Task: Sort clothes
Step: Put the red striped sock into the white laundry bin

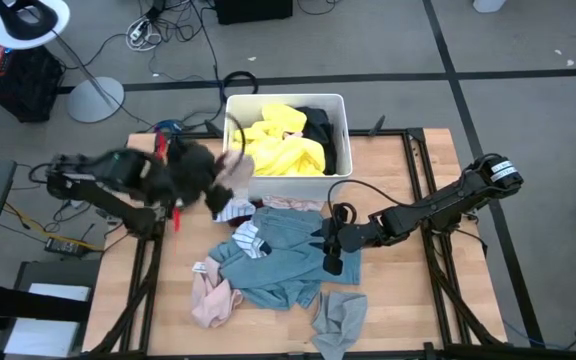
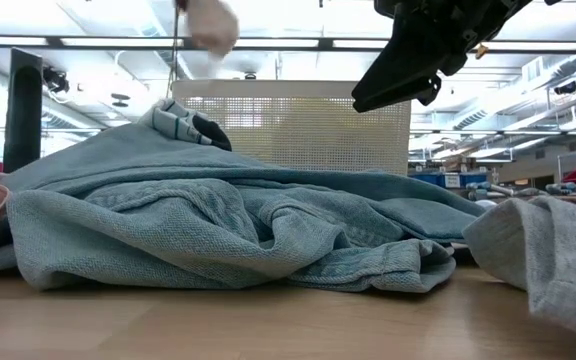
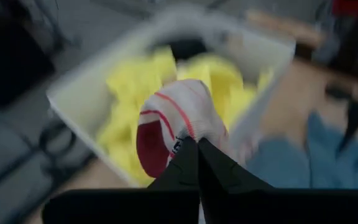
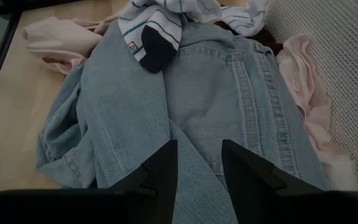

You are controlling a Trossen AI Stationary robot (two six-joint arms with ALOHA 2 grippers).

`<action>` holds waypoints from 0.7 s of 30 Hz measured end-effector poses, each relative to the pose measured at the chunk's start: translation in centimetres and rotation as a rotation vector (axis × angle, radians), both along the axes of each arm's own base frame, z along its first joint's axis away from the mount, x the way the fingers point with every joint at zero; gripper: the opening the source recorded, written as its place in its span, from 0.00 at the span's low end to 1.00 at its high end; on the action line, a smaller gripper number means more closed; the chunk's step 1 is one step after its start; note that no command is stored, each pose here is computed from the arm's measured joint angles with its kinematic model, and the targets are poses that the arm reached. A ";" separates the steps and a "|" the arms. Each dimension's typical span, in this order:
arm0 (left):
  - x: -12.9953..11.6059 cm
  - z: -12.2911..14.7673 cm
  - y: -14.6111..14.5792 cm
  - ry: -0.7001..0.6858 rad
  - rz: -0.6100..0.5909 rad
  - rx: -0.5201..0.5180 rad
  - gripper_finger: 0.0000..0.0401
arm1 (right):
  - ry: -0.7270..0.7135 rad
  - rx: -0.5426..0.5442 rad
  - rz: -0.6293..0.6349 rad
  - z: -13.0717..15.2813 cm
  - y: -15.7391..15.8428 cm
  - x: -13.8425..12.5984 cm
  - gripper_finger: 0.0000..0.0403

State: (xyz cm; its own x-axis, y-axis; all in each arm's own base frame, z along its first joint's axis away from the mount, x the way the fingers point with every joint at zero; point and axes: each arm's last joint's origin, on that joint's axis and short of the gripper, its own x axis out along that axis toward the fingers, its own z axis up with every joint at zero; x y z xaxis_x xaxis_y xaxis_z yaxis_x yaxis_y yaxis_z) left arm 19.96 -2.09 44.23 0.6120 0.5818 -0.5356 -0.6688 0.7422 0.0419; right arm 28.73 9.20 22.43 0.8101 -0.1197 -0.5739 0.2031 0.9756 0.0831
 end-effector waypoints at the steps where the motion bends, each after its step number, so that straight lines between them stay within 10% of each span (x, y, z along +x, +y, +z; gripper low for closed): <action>1: 0.2 0.9 0.6 -0.026 -0.003 0.034 0.00 | 0.000 0.000 0.000 0.0 0.0 0.0 0.31; 10: 2.0 4.0 6.4 -0.149 -0.042 0.148 0.00 | 0.025 0.004 -0.010 -0.9 -0.1 -0.4 0.31; 21: 6.9 -2.0 11.7 0.078 -0.103 -0.001 0.00 | 0.019 0.006 -0.010 -1.1 -0.2 -0.4 0.31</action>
State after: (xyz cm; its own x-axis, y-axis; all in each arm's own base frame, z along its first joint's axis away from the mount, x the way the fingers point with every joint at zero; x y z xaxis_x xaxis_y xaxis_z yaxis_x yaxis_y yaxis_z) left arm 26.84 9.63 42.26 0.6249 0.5175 -0.5845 -0.5841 0.8067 0.0897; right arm 28.30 9.04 21.37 0.7979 -0.1244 -0.5898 0.2144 0.9731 0.0847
